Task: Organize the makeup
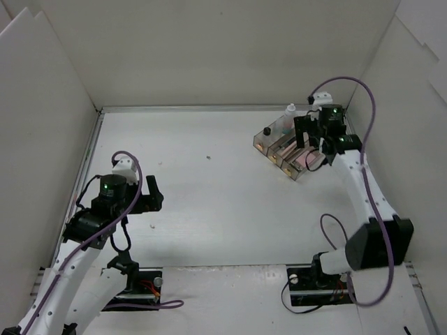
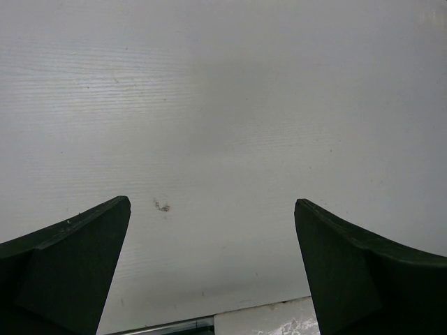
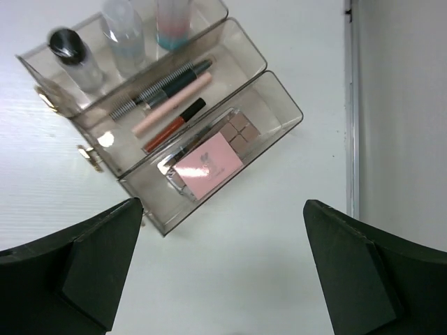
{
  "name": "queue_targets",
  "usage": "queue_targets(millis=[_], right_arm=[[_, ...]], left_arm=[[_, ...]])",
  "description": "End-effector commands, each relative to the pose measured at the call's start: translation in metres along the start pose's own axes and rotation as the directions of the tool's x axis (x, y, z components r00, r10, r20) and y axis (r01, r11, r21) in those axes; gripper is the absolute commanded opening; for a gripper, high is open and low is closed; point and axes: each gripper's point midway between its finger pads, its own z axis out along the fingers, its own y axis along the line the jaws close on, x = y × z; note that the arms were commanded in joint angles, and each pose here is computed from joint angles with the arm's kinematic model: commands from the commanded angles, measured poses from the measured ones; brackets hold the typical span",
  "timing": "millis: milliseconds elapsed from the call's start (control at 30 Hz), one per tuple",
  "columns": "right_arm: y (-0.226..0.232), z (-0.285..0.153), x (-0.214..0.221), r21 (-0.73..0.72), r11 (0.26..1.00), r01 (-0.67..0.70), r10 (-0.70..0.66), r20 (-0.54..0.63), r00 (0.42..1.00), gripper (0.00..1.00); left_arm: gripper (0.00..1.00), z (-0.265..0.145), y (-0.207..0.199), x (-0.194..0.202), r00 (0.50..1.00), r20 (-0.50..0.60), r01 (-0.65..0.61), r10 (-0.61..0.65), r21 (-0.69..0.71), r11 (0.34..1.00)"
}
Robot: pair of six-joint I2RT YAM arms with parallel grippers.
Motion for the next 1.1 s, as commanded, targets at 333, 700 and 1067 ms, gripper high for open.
queue_targets(millis=[333,700,1067], right_arm=[[-0.009,-0.161,0.051,0.004,0.916,-0.401,0.388,0.243,0.889,0.98],[-0.015,-0.21,0.091,0.016,0.923,-0.384,0.363,0.289,0.886,0.98],[-0.017,-0.234,0.103,-0.005,0.909,-0.417,0.389,0.373,0.842,0.98]], left_arm=[[0.99,-0.009,0.006,-0.023,0.997,0.076,0.003,0.001,-0.044,0.999],[0.99,-0.036,0.029,-0.034,0.983,0.18,0.005,0.021,-0.145,0.989],[1.0,-0.05,0.037,-0.04,0.959,0.282,0.056,-0.008,-0.16,0.986]])
